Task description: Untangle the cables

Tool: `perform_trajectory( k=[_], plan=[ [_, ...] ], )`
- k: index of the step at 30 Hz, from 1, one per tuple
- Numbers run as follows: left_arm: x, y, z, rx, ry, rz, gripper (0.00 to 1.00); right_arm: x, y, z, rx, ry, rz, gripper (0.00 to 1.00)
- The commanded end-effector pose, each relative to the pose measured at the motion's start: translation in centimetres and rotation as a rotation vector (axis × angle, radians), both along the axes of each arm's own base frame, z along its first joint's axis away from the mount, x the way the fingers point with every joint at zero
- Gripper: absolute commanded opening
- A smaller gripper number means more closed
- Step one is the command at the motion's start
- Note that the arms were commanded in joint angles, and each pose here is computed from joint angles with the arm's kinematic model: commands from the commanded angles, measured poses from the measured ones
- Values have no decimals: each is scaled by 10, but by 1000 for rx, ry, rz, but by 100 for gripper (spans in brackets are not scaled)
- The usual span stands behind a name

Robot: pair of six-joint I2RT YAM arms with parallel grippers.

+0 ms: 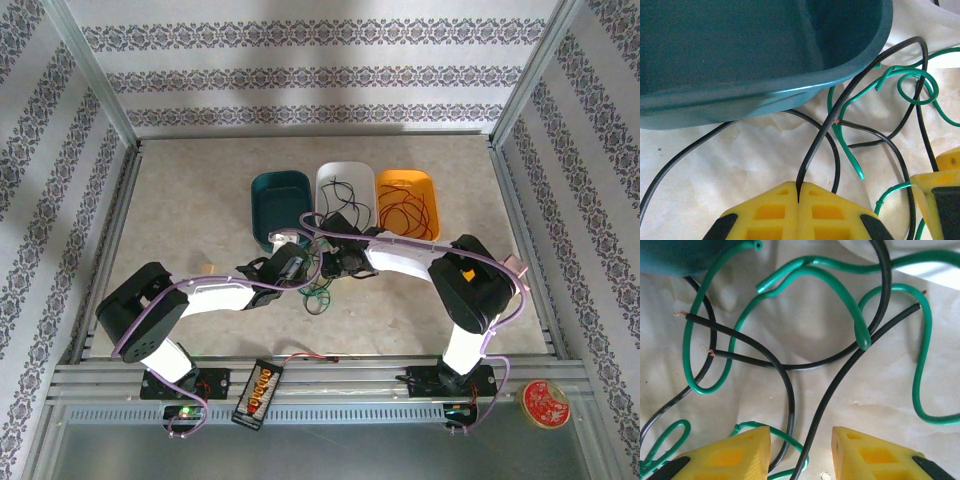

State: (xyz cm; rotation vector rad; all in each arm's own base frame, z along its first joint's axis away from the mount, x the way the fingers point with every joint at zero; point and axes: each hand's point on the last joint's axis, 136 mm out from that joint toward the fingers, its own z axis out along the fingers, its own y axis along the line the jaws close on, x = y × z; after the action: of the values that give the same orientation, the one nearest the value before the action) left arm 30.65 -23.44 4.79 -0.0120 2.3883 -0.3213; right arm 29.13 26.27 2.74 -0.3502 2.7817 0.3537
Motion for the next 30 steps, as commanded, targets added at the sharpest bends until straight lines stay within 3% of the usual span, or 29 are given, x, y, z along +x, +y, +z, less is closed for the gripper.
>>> perform_trajectory(
  k=[1, 10, 16, 18, 22, 30],
  plan=[
    [1, -4, 7, -7, -26, -4, 0, 8, -1, 2, -1, -14, -37, 37],
    [0, -3, 8, -5, -29, -4, 0, 13, -7, -8, -27, -18, -79, 31],
    [-1, 1, 8, -4, -32, 13, 0, 15, -23, -13, -70, -29, -138, 6],
    [0, 3, 7, 4, -30, 27, 0, 14, -36, -11, -95, -51, -180, 2],
    [0, 12, 4, 33, -22, 68, 0, 13, -76, 0, -111, -102, -338, 0],
    [-1, 22, -2, 81, -6, 109, 0, -11, -166, 14, 8, -136, -776, 0]
  ],
)
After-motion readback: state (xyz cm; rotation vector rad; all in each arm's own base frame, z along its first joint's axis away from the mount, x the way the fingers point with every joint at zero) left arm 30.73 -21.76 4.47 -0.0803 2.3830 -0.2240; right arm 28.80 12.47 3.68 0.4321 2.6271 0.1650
